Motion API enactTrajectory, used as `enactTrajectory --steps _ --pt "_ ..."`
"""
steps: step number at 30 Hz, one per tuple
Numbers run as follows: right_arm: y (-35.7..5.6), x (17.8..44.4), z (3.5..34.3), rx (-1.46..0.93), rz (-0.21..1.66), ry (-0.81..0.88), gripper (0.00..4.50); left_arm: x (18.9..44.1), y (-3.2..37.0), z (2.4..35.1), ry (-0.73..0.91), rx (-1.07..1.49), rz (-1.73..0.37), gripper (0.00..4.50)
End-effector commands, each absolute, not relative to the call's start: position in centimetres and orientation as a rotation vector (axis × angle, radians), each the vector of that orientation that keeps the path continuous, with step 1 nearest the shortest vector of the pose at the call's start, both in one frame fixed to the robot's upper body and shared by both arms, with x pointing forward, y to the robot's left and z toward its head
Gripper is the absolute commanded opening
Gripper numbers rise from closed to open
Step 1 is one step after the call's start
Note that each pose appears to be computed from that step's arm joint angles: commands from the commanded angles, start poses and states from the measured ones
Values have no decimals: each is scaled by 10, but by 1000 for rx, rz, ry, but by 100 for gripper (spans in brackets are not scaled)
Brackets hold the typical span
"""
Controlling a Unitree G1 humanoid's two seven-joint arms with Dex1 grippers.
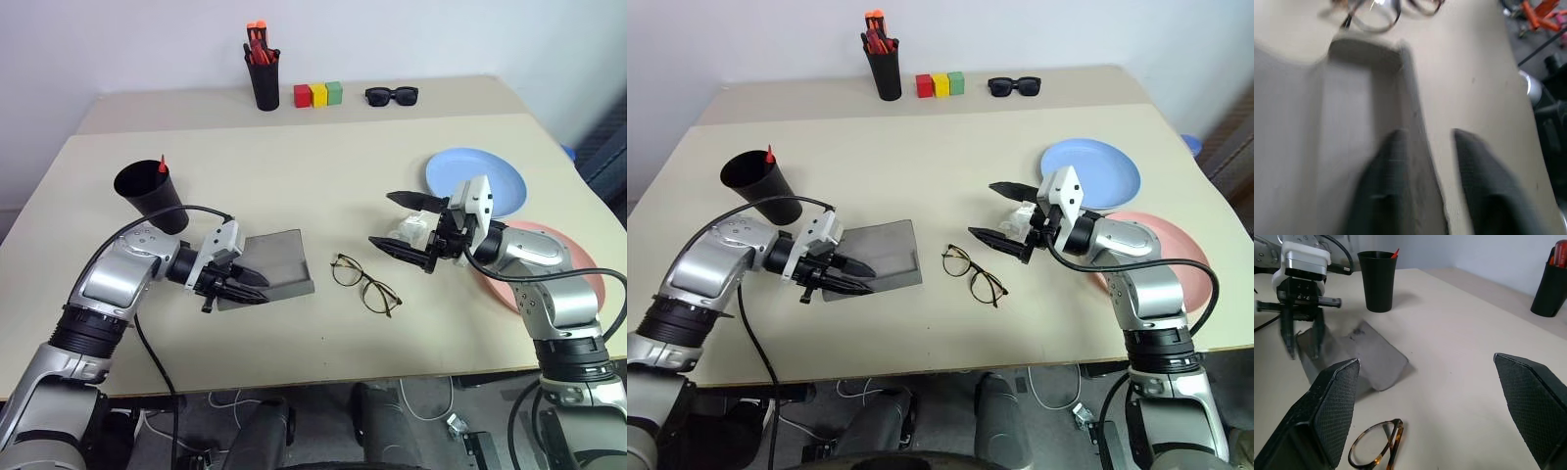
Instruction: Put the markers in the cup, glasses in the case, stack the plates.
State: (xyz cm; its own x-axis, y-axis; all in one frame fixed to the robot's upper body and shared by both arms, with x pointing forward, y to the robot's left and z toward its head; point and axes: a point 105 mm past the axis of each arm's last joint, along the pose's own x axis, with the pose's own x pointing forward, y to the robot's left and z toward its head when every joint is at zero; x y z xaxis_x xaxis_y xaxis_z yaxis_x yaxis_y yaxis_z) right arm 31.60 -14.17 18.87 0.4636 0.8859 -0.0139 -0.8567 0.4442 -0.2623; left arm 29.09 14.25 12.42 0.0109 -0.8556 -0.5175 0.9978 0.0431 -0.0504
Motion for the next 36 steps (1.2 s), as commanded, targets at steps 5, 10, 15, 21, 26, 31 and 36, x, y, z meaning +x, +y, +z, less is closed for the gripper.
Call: enactTrajectory --steps 5,10,15,21,26,31,36 --pt "-134 304 169 -339 1110 79 450 285 148 153 356 401 -1500 446" --pt "-119 304 170 -316 1049 201 450 276 151 172 241 369 -1443 446" --pt "-100 297 173 -322 1015 235 450 261 161 191 170 213 -1361 446" --pt "-112 297 151 -383 935 379 450 251 188 197 18 179 -1136 446" --pt "-113 300 139 -340 890 470 450 239 199 193 -30 198 -1049 446" --pt "-116 300 132 -304 874 526 450 233 203 187 -41 206 -1018 446" --pt "-121 298 119 -296 860 592 265 232 201 183 -38 215 -1019 450"
